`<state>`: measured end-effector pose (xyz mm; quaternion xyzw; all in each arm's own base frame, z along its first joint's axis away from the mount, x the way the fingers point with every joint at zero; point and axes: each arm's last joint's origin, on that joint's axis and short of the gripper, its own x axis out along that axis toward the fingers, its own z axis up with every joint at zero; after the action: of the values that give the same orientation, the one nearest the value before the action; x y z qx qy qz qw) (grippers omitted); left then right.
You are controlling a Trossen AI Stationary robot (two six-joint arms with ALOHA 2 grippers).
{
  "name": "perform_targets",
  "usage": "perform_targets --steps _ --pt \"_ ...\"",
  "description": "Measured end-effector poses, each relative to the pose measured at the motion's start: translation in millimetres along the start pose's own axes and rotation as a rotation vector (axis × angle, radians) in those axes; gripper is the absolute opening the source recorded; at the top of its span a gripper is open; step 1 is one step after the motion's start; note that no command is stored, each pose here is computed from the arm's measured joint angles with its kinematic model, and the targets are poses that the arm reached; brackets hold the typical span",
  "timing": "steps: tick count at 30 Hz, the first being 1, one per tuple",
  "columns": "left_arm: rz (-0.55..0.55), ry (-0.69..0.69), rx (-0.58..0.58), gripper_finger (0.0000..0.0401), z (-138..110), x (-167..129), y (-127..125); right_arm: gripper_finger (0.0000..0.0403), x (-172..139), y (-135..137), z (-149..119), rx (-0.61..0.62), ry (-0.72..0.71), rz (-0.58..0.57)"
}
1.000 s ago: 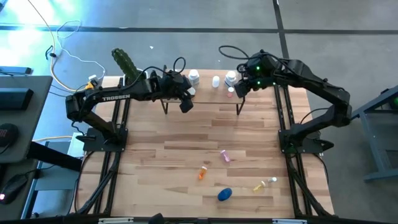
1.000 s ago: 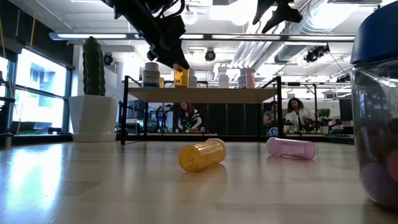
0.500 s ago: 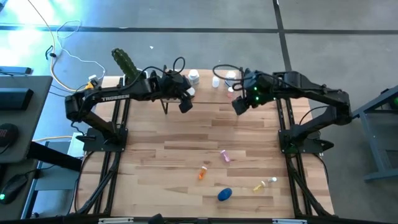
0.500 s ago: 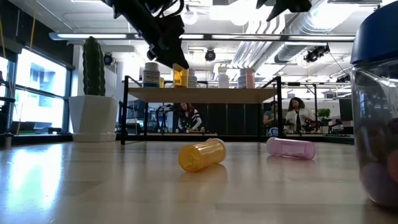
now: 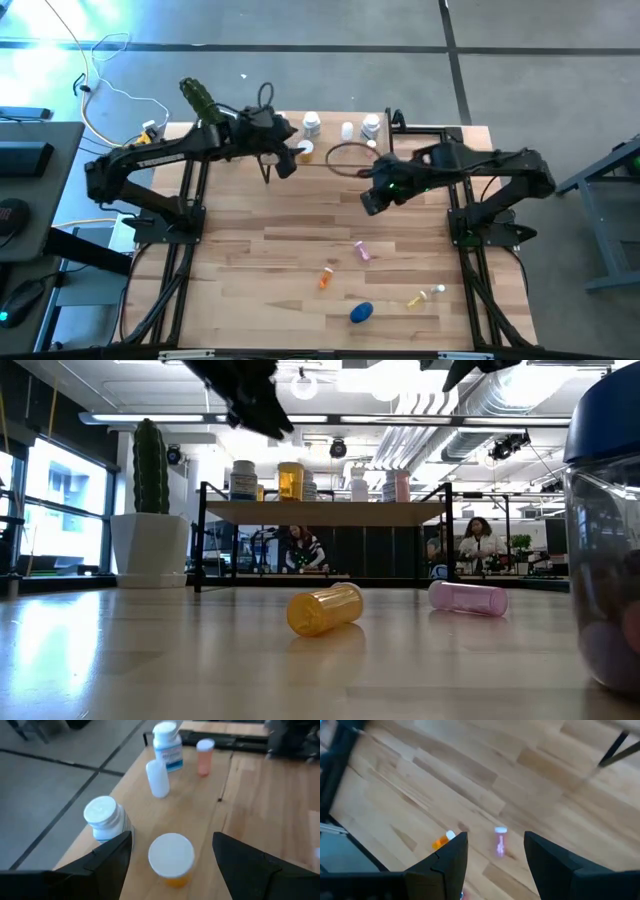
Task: Pick and place medicine bottles onto shelf by color
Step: Put the pink pill bottle on the shelf
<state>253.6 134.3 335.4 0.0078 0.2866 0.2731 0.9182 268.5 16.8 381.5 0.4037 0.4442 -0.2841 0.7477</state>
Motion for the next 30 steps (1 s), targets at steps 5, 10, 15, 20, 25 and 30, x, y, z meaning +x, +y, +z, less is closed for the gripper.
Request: perform_targets --steps 5,10,15,20,25,30 --pt "-0.033 -0.037 0.0 0.0268 3 -35 -6 0.0186 23 13 -7 0.024 0.042 -0.052" --pt "-0.146 -0.021 -0.022 0.0268 -3 -67 -18 0.0186 49 26 -15 0.016 0.1 -0.105" --pt "-0.272 0.02 0.016 0.0268 -15 -85 -34 0.0186 76 38 -24 -0.007 0.158 -0.15" --pt "-0.314 0.071 -0.008 0.0268 -43 -85 -46 0.0186 100 47 -32 -0.032 0.183 -0.182" --pt "-0.353 0.094 -0.066 0.0268 -65 -82 -57 0.0186 122 52 -39 -0.046 0.231 -0.218" --pt "-0.406 0.113 -0.062 0.0268 -77 -83 -71 0.0186 145 56 -47 -0.063 0.256 -0.271"
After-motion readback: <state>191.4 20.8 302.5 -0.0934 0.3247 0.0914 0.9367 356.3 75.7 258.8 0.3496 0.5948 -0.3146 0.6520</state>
